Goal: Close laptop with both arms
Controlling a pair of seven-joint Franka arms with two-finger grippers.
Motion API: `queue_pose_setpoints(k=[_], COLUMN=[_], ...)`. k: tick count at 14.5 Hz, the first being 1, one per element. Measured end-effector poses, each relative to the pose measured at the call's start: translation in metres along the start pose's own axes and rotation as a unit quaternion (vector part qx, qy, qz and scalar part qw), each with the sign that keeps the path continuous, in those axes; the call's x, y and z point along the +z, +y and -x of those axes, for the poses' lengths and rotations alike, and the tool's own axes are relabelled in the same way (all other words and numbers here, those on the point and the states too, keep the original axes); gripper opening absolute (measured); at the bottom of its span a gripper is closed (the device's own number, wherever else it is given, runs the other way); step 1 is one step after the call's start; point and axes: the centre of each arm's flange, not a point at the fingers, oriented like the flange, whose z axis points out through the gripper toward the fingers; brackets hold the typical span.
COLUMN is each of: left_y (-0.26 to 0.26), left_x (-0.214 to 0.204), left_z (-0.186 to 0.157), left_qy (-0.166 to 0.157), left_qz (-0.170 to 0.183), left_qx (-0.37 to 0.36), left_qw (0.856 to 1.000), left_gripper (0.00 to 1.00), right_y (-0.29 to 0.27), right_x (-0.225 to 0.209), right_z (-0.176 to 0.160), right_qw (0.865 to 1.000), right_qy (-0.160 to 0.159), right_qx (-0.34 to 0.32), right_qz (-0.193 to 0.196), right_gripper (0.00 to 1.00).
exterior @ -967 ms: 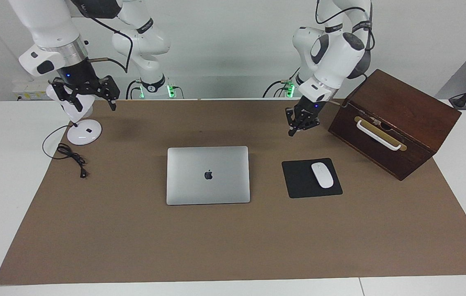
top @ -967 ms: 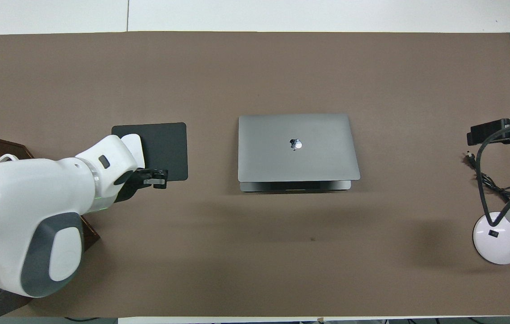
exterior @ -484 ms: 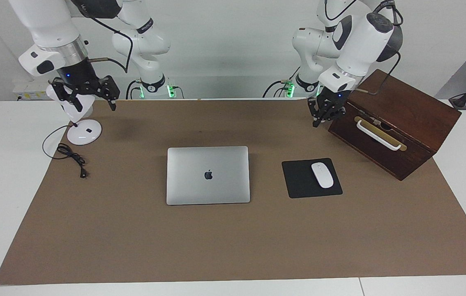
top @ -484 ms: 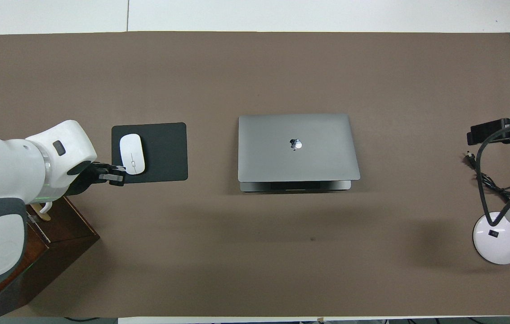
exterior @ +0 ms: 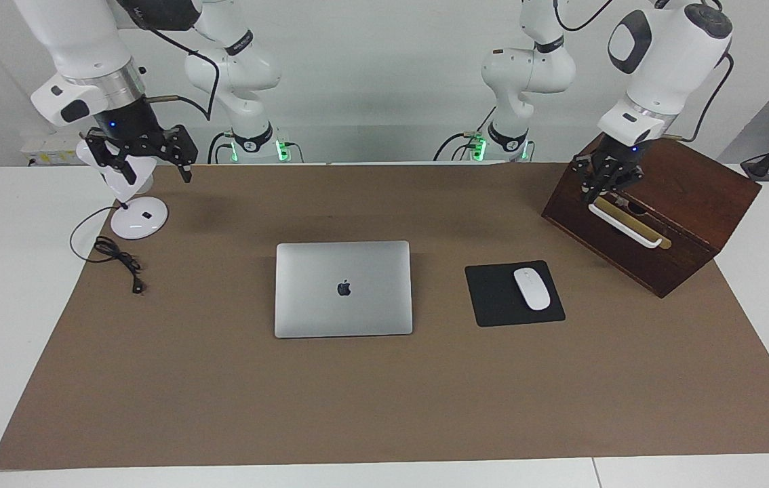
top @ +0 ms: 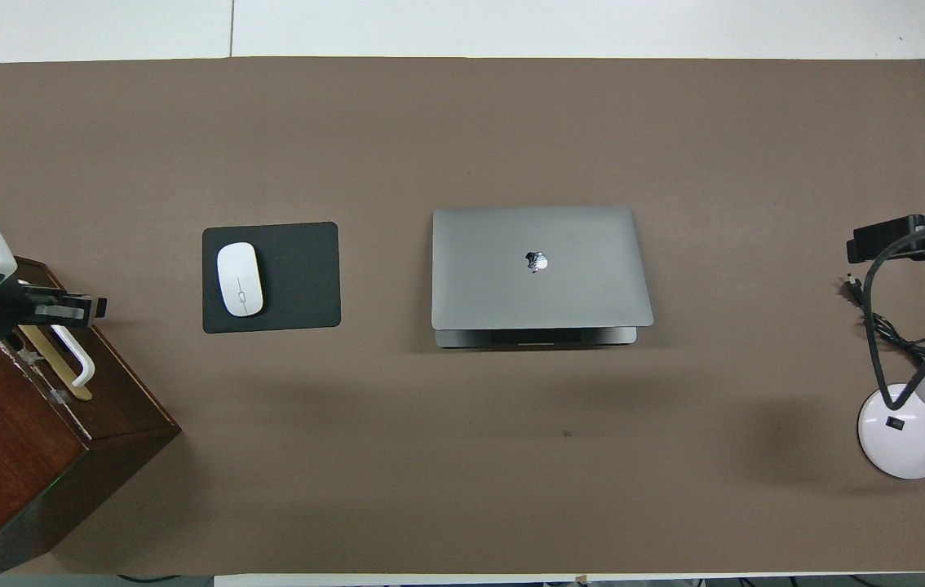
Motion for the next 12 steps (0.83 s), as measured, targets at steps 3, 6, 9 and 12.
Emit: queue_pose_setpoints(k=[3,6,9,12], left_y=[-0.021,-0.034,-0.036,-0.045], left_x=[-0.004,-0.018,-0.038,-0.060], left_z=[0.004,0.003,-0.001,-0.007], left_qy=[0.002,0.016,0.033,0.033], left_qz=[-0.006,-0.011,-0.015,-0.017], left_qx=[-0.020,-0.032,-0.036,-0.054], left_qw=[1.000,0.999,0.999,0.998], left_gripper=[0.60,0.95,1.00,1.00], right_y=[0.000,0.001,0.007,0.010], right_x=[0.000,0.000,0.003,0.007], right_z=[0.000,-0.001,-0.001,-0.001], right_qw=[1.000,1.000,1.000,1.000], right_qy=[0.001,0.002,0.001,-0.001], right_qx=[0.000,0.001,0.007,0.009], right_qz=[0.000,0.000,0.000,0.000], right_gripper=[1.00,1.00,1.00,1.00])
